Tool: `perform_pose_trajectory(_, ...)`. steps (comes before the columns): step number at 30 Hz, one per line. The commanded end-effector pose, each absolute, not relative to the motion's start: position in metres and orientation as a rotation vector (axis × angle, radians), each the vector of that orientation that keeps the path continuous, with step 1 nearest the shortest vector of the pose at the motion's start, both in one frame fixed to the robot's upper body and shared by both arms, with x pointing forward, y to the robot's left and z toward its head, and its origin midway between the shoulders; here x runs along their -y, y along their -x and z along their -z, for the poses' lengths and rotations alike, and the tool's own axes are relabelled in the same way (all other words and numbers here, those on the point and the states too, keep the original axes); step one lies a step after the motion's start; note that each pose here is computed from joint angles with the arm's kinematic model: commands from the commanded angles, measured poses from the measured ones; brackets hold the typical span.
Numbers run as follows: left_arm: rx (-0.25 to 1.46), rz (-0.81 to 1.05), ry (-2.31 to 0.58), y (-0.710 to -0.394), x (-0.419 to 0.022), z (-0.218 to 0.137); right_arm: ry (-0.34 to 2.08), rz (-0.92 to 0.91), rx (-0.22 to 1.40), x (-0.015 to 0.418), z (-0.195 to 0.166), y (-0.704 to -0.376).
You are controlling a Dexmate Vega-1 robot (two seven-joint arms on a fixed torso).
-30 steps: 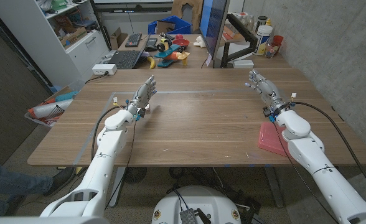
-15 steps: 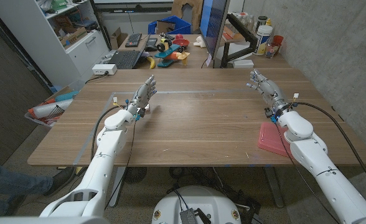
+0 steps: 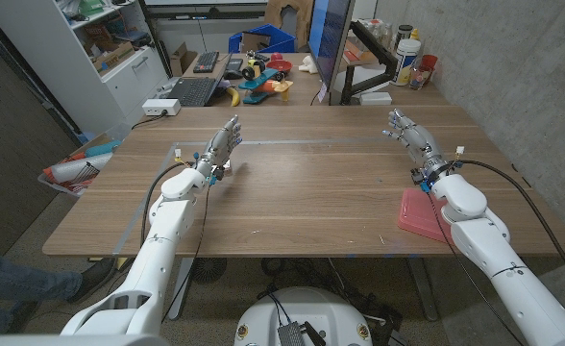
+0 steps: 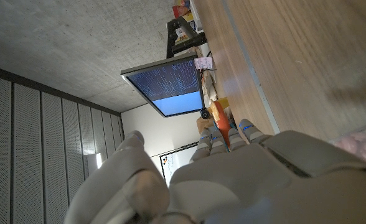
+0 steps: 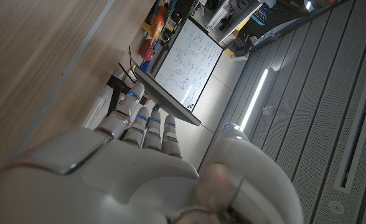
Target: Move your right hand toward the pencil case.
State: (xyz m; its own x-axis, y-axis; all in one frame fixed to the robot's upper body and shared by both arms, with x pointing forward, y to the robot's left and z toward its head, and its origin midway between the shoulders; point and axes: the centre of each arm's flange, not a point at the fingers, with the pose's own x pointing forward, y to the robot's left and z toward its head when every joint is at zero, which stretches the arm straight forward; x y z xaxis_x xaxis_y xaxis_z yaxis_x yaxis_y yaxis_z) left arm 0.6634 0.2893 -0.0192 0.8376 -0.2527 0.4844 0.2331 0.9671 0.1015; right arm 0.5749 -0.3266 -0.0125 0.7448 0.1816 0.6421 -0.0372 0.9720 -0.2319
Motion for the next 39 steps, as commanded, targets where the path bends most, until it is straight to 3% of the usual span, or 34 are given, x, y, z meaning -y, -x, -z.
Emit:
perform_pose_trajectory(1,0.521,0.261,-0.042,-0.664,-0.289,0.018,0.23,-0.106,0.732,0.33,0.014,-0.566)
perform_pose_trajectory(39,0.508,0.273,-0.055,-0.664,-0.282,0.021,0.281,-0.061,0.741,0.35,0.024,-0.54)
